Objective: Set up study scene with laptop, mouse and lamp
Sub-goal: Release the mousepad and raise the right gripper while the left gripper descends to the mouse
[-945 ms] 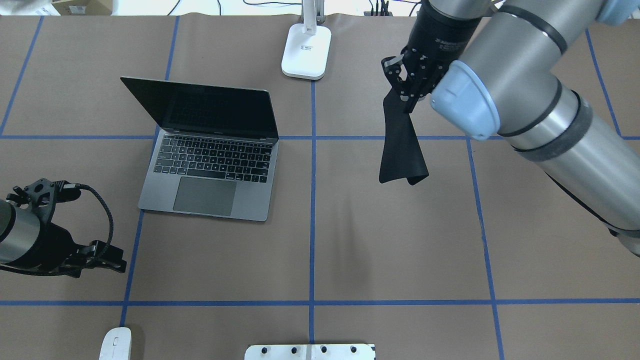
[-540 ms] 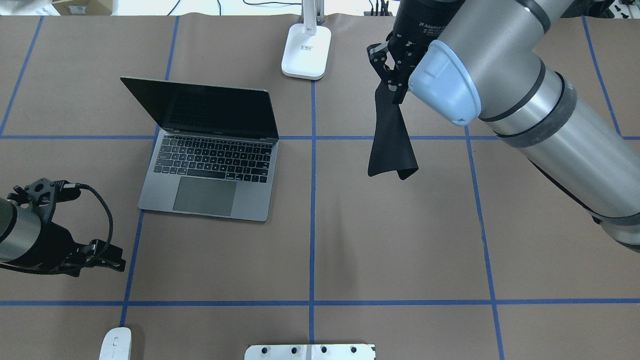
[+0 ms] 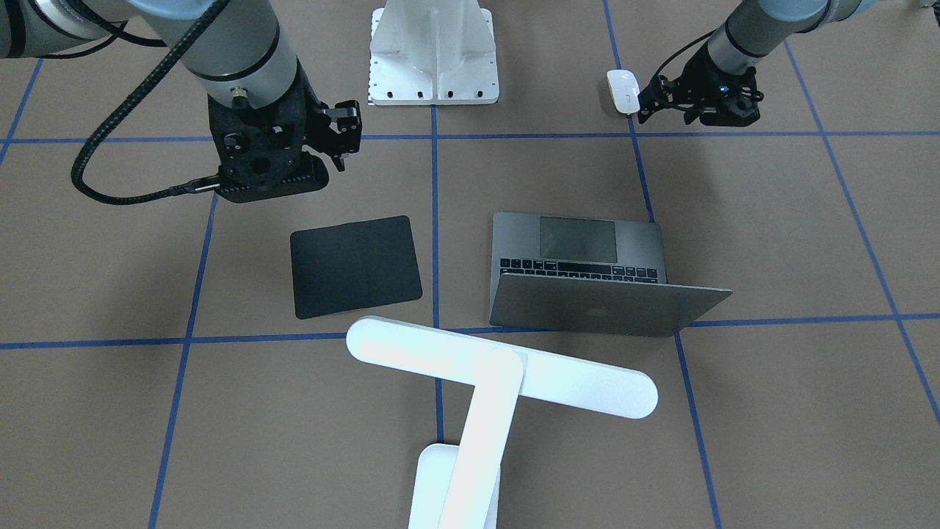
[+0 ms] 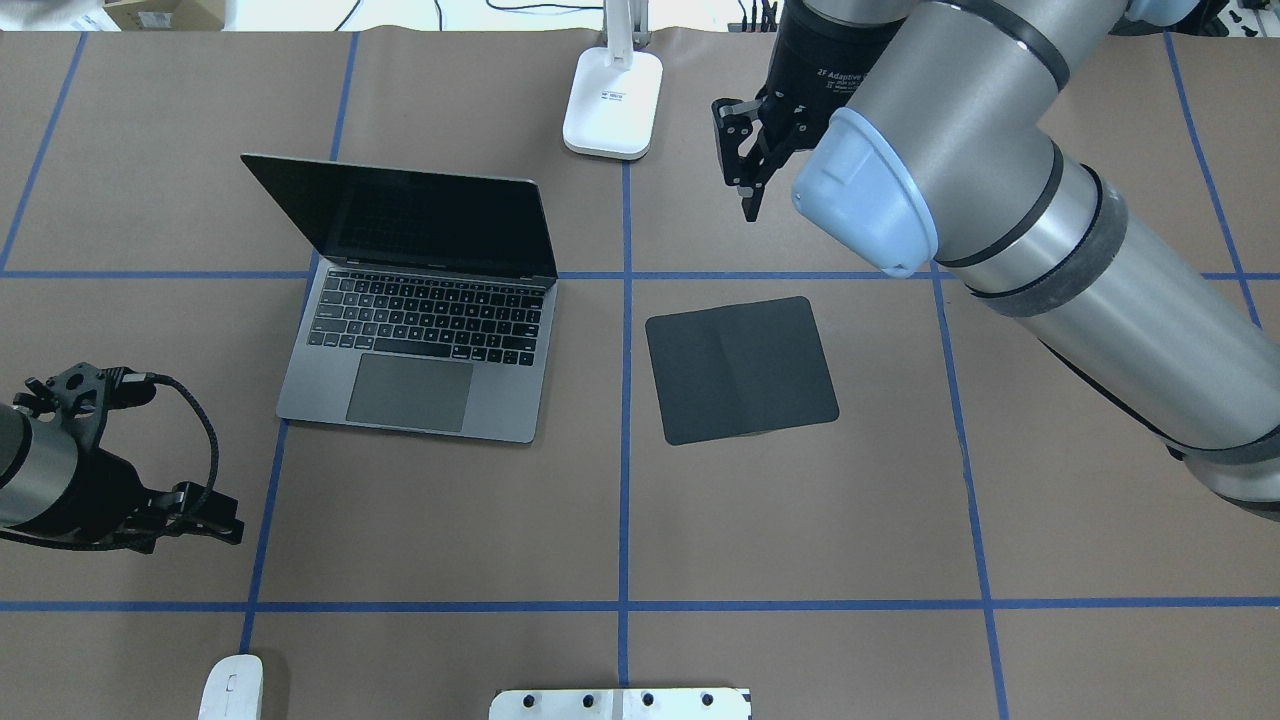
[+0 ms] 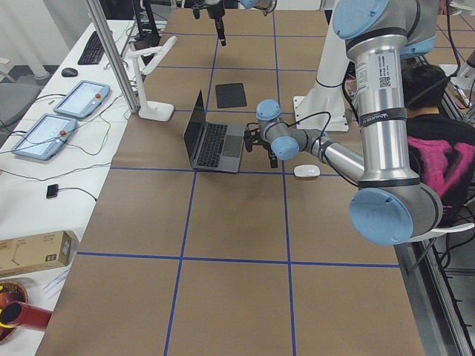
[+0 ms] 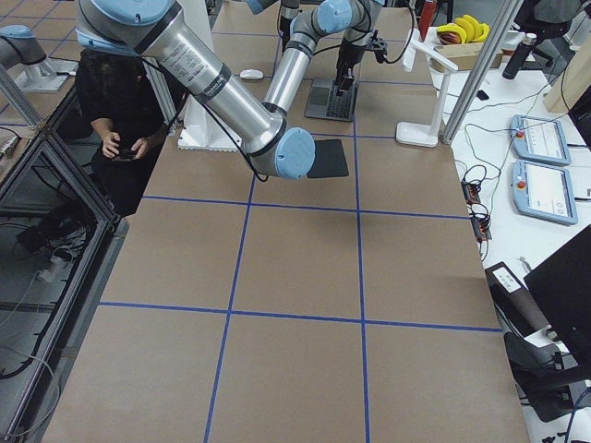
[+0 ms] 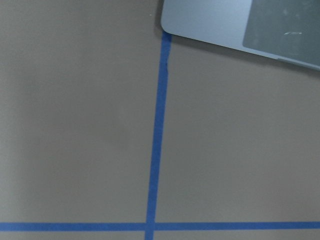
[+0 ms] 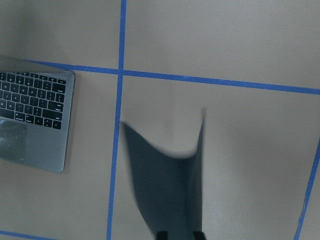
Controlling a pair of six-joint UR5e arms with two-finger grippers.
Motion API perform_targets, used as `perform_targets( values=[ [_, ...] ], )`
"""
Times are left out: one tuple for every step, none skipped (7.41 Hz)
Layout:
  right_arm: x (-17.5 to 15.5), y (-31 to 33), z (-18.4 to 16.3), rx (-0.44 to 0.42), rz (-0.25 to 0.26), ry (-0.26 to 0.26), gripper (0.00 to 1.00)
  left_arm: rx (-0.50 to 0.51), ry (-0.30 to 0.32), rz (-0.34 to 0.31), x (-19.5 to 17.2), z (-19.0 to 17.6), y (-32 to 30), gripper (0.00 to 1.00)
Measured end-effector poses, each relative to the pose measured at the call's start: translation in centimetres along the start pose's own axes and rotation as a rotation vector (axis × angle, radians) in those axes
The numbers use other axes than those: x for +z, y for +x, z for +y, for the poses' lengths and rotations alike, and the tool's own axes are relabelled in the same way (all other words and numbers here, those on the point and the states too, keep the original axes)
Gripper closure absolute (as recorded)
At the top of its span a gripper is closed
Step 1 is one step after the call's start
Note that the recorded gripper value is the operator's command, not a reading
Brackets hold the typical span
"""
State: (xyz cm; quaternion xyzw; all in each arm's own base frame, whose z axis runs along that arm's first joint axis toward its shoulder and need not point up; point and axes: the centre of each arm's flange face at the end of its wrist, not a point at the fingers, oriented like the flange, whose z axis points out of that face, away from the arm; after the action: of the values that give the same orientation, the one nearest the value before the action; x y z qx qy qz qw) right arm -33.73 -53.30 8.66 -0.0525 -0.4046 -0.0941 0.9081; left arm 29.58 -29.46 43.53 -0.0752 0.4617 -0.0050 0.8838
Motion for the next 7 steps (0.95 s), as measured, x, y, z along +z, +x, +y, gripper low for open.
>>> perform_targets(
  values=[
    [0.2,0.1,0.1,-0.018,0.009,0.005,0.00,0.004,-0.003,0.000,0.4,0.3,-1.2,0.00],
    [0.6,0.2,0.2,-0.053,0.028,0.012,0.00,0.007,-0.017,-0.008,0.9,1.0,-2.1,0.00],
    [1.3,0.5,0.2,-0.097,0.052,0.017,0.00,0.012,-0.040,-0.019,1.6,1.9,-2.4,0.00],
    [2.1,0.8,0.4,-0.133,0.066,0.014,0.00,0.013,-0.064,-0.027,2.3,2.7,-2.4,0.00],
    [2.8,1.1,0.9,-0.161,0.069,0.008,0.00,-0.001,-0.089,-0.034,3.0,3.5,-2.1,0.00],
    [3.5,1.5,1.8,-0.180,0.070,0.002,0.00,-0.031,-0.115,-0.041,3.8,4.6,-1.6,0.00],
    [3.9,1.8,2.4,-0.191,0.068,0.000,0.00,-0.068,-0.144,-0.049,4.6,5.9,-0.9,0.00]
  ],
)
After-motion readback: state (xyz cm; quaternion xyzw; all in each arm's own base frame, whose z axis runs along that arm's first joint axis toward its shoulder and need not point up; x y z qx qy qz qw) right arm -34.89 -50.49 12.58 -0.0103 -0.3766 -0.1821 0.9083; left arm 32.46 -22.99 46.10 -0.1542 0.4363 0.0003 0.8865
